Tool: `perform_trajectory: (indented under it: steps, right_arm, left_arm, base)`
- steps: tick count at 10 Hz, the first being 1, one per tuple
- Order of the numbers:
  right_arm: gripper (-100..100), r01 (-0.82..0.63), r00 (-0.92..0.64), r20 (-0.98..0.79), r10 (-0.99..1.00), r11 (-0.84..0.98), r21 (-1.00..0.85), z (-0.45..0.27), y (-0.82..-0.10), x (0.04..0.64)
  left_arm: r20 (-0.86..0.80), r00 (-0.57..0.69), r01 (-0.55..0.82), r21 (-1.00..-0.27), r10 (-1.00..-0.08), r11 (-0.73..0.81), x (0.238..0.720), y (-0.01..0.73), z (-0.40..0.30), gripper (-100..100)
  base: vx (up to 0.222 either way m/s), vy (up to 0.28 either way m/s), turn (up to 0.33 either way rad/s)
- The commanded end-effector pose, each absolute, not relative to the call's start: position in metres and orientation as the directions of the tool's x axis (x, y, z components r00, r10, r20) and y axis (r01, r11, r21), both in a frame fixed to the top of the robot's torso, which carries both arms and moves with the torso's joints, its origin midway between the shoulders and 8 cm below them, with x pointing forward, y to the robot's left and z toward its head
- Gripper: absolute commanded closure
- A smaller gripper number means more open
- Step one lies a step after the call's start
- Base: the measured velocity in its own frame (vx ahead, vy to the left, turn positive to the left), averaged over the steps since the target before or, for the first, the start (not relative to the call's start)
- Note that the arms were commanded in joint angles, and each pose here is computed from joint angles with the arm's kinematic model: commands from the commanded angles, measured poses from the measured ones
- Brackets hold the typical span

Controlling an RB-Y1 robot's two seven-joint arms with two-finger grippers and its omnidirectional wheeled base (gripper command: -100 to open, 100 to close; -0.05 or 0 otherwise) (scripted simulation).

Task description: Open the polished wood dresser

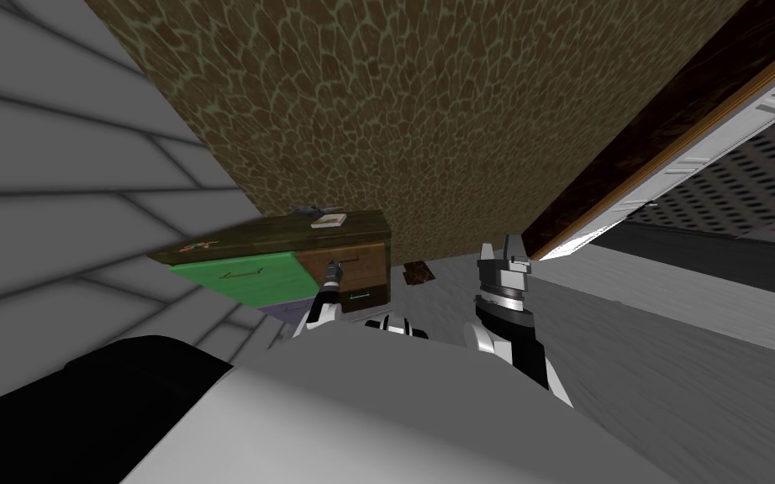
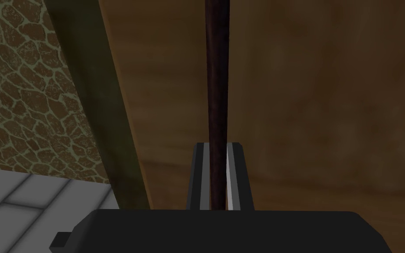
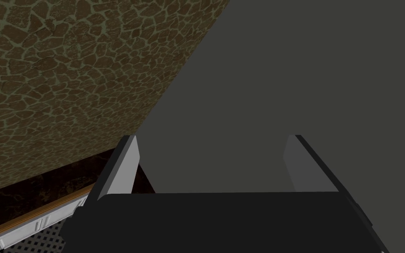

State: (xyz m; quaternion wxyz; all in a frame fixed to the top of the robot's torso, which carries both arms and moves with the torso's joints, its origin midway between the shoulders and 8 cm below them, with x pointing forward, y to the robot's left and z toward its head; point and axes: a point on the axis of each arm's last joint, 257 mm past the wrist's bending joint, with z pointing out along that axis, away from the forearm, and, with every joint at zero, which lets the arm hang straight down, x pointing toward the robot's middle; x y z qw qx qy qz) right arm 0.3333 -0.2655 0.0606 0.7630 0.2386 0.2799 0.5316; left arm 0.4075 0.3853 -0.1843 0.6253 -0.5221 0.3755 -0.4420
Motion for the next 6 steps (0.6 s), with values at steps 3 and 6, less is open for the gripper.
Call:
perform_trajectory:
  steps: [3,6]
  right_arm:
    - [0,-0.678,0.278,-0.173,0.945,0.321,0.662,0.0606,-0.2655,0.3334]
    - [0,-0.678,0.278,-0.173,0.945,0.321,0.662,0.0606,-0.2655,0.3333]
  left_arm:
    - [-0.008,0.328,0.151,-0.987,-0.945,0.06,0.402,0.3849,-0.1835,100]
    - [-0.009,0.325,0.152,-0.986,-0.946,0.062,0.3966,0.3831,-0.1813,100]
  base:
    - [-0.15,-0.062,0.005]
    - [-0.156,-0.045,0.006]
